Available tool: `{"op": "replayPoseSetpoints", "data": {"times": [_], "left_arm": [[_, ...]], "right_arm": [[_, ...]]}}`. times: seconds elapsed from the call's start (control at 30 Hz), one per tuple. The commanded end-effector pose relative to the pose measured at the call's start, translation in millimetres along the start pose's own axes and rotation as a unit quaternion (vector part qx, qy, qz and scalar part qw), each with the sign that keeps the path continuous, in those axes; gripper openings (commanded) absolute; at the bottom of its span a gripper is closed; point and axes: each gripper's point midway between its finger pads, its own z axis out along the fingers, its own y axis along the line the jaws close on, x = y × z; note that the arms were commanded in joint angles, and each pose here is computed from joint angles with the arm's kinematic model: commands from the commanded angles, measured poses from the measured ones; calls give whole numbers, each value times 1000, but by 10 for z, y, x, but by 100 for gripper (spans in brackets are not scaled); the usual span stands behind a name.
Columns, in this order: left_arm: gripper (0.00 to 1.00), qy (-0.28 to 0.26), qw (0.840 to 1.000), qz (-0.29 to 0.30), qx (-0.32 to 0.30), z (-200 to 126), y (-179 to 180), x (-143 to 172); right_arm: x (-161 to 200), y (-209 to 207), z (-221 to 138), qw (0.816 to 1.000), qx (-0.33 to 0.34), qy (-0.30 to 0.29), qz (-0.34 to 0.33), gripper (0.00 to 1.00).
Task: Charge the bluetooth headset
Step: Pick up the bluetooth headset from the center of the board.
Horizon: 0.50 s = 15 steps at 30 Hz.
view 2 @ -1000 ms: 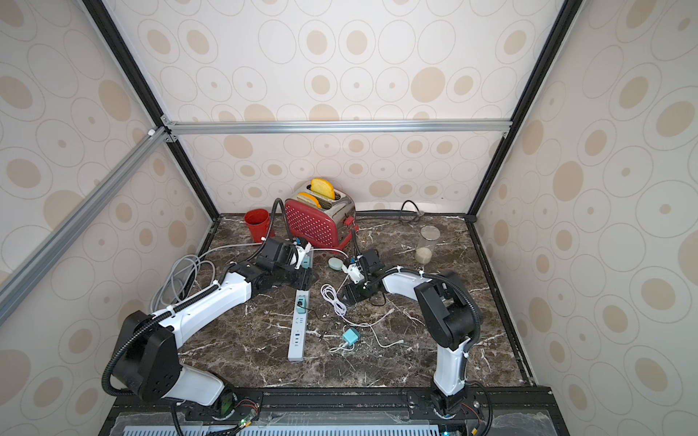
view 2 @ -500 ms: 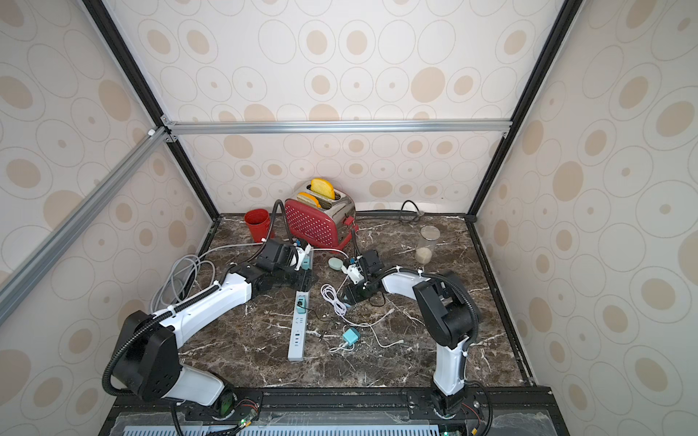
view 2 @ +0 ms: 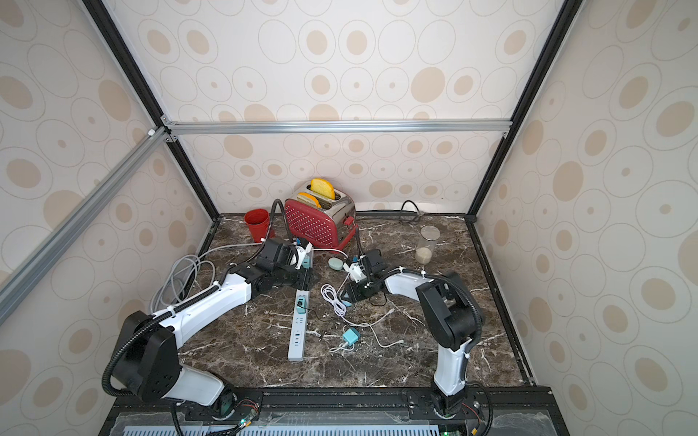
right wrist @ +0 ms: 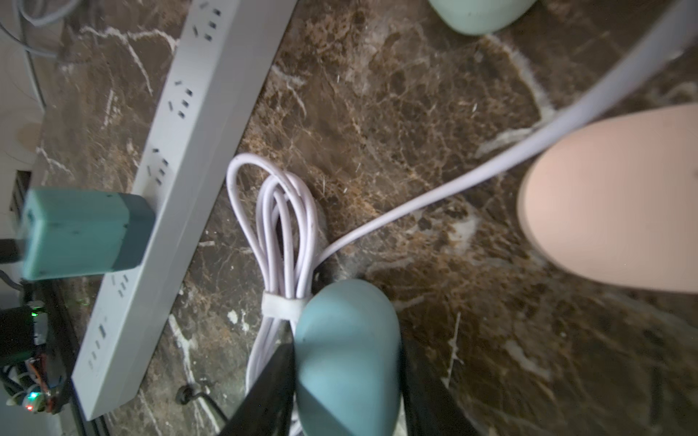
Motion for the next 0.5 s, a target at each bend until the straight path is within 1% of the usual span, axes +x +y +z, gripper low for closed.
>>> {"op": "replayPoseSetpoints", "data": {"times": [0.0, 0.13, 0.23, 0.27, 0.33, 0.4, 0.47], "left_arm": [[71, -68, 997, 26, 20, -178, -106, -234], [74, -135, 989, 62, 25, -296, -144, -360], [77, -207, 971, 115, 32, -399, -210, -464], [78, -235, 961, 139, 37, -443, -259, -503], [81, -281, 936, 206, 48, -519, -386, -536], [90, -322, 900, 291, 46, -580, -552, -519], [93, -343, 874, 340, 48, -620, -664, -523]], "right_arm": [[-295, 270, -326, 996, -57, -67, 8, 42], [-468, 410, -615, 989, -98, -104, 49, 39], [-611, 539, -854, 978, -142, -132, 76, 39], [-657, 596, -938, 974, -161, -139, 82, 39], [-730, 713, -1085, 967, -190, -145, 84, 40], [-781, 848, -1233, 963, -213, -146, 75, 40], [-814, 971, -1349, 959, -233, -145, 65, 40]]}}
